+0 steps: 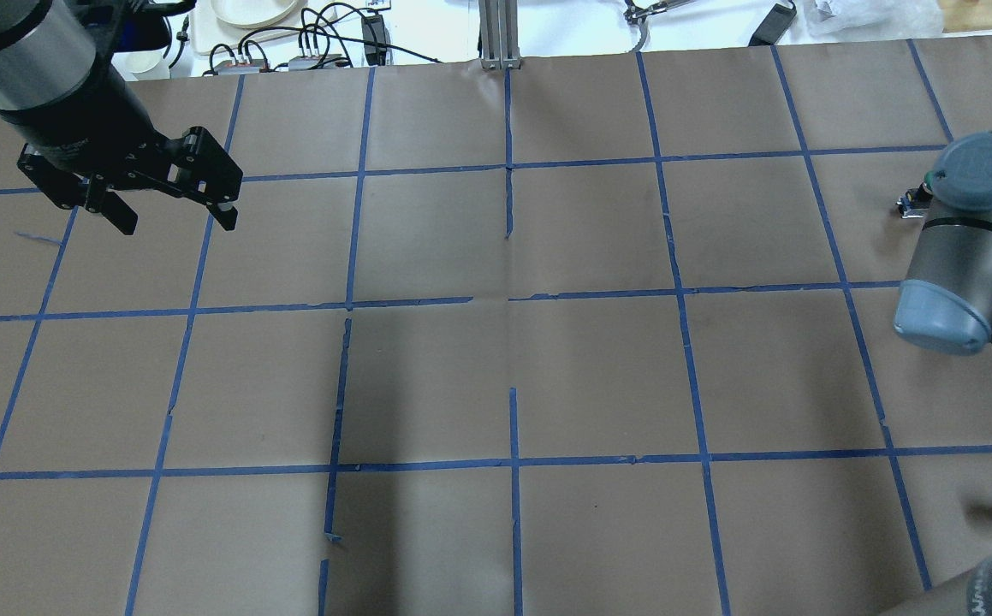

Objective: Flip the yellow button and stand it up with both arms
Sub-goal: 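Open the right gripper and lift it off the standing button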

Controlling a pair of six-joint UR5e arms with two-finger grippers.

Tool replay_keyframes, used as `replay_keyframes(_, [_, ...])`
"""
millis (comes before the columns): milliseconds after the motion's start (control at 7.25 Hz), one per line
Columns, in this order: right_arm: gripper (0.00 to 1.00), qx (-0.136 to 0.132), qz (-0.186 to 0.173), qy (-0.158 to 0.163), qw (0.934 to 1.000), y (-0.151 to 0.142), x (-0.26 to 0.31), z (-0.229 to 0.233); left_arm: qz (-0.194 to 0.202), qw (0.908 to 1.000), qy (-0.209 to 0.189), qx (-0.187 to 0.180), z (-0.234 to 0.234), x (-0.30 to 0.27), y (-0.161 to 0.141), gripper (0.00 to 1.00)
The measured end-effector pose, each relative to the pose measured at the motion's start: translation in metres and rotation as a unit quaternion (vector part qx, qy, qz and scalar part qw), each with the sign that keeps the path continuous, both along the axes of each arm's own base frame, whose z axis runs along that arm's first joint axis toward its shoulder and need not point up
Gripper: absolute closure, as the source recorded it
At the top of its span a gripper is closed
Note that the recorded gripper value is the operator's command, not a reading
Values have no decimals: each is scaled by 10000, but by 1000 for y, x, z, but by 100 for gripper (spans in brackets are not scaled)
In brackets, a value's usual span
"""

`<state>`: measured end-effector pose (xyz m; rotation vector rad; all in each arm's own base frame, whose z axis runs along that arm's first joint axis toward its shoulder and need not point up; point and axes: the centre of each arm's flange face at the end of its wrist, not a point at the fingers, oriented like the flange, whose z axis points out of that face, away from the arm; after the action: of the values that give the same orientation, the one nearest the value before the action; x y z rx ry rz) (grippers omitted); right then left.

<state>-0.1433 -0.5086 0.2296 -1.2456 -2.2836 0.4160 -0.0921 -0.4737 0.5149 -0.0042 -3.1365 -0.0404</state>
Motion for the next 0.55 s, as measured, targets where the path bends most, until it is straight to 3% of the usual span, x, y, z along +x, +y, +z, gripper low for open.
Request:
replay_keyframes(276, [0,430,168,-253,9986,-28,-8,35,14,10000,0,-13,1,2,0,0])
replay_keyframes(552, [0,592,339,-907,9935,-50,-3,80,21,10000,-1,-19,2,2,1,0])
